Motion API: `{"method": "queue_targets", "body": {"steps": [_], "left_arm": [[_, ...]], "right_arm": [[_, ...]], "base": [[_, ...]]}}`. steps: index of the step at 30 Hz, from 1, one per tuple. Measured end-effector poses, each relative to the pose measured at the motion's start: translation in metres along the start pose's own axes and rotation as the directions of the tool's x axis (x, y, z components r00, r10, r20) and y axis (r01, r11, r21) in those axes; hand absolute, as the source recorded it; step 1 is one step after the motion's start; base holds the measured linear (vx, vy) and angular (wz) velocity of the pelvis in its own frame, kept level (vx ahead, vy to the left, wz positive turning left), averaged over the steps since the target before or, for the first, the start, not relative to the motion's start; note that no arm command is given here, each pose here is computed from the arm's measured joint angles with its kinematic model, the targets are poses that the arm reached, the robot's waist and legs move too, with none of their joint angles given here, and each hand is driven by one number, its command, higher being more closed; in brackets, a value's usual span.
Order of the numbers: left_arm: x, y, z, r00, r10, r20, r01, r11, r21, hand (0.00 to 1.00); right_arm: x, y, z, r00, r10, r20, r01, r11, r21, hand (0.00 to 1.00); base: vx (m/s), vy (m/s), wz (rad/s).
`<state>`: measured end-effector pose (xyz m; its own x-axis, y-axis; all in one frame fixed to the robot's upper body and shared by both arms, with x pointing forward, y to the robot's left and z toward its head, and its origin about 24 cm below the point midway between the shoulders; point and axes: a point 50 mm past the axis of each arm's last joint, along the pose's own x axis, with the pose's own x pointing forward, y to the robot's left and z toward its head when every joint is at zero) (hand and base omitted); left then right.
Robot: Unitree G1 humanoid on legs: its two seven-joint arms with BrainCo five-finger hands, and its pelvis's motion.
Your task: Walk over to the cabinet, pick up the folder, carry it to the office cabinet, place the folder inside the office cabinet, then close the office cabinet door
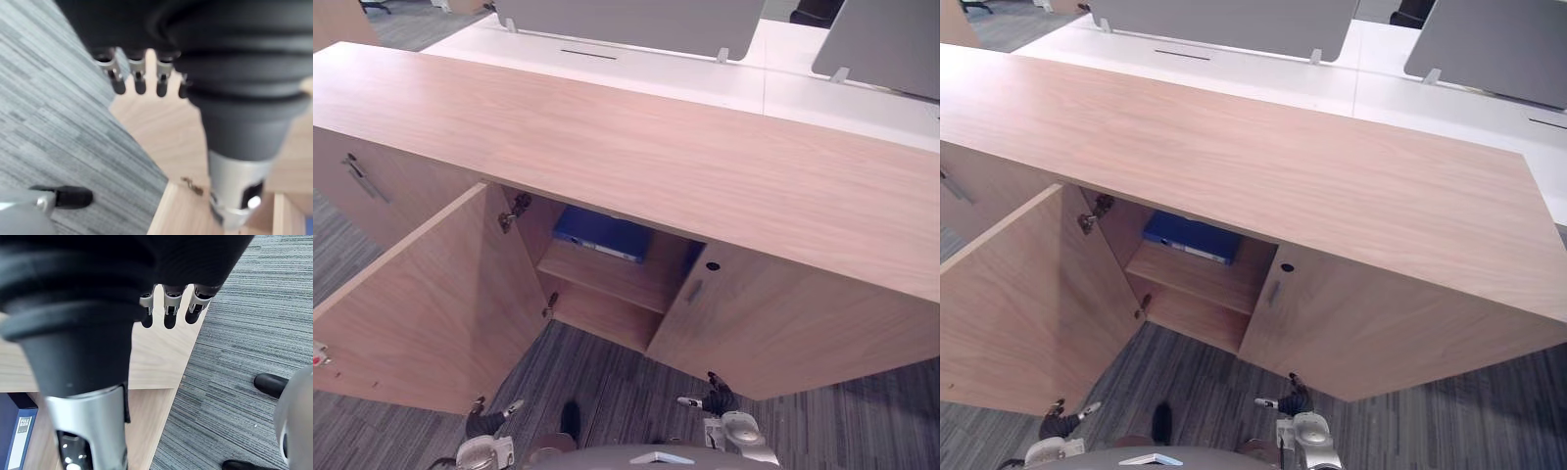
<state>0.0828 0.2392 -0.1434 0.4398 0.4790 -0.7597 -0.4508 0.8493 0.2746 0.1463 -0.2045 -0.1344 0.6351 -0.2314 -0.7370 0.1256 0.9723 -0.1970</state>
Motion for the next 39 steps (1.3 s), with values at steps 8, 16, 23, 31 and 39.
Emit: {"method": "queue_targets", "body": {"steps": [8, 16, 23, 31, 39], "left_arm": [[0.003, 0.048, 0.016, 0.978, 0.207, 0.034, -0.189, 0.938, -0.289, 0.00], [-0.002, 0.092, 0.077, 0.899, 0.342, 0.274, -0.215, 0.890, -0.403, 0.00], [-0.007, 0.097, 0.098, 0.864, 0.353, 0.359, -0.193, 0.891, -0.411, 0.00], [-0.022, 0.102, 0.131, 0.787, 0.374, 0.491, -0.147, 0.886, -0.440, 0.00], [-0.032, 0.100, 0.148, 0.740, 0.364, 0.566, -0.113, 0.897, -0.428, 0.00]], "right_arm": [[0.002, -0.004, 0.006, 1.000, -0.025, 0.012, 0.025, 1.000, -0.007, 0.00], [0.005, -0.003, 0.014, 0.999, -0.028, 0.036, 0.028, 1.000, -0.008, 0.00], [0.006, -0.002, 0.020, 0.998, -0.024, 0.051, 0.025, 1.000, -0.014, 0.00], [0.005, -0.003, 0.016, 0.999, -0.028, 0.041, 0.029, 1.000, -0.010, 0.00], [0.005, -0.002, 0.015, 0.999, -0.024, 0.039, 0.025, 1.000, -0.008, 0.00]], "base": [[0.01, -0.021, 0.20], [0.03, -0.039, 0.22], [-0.01, -0.014, -0.01], [-0.01, -0.004, -0.01], [0.00, 0.000, 0.09]]}}
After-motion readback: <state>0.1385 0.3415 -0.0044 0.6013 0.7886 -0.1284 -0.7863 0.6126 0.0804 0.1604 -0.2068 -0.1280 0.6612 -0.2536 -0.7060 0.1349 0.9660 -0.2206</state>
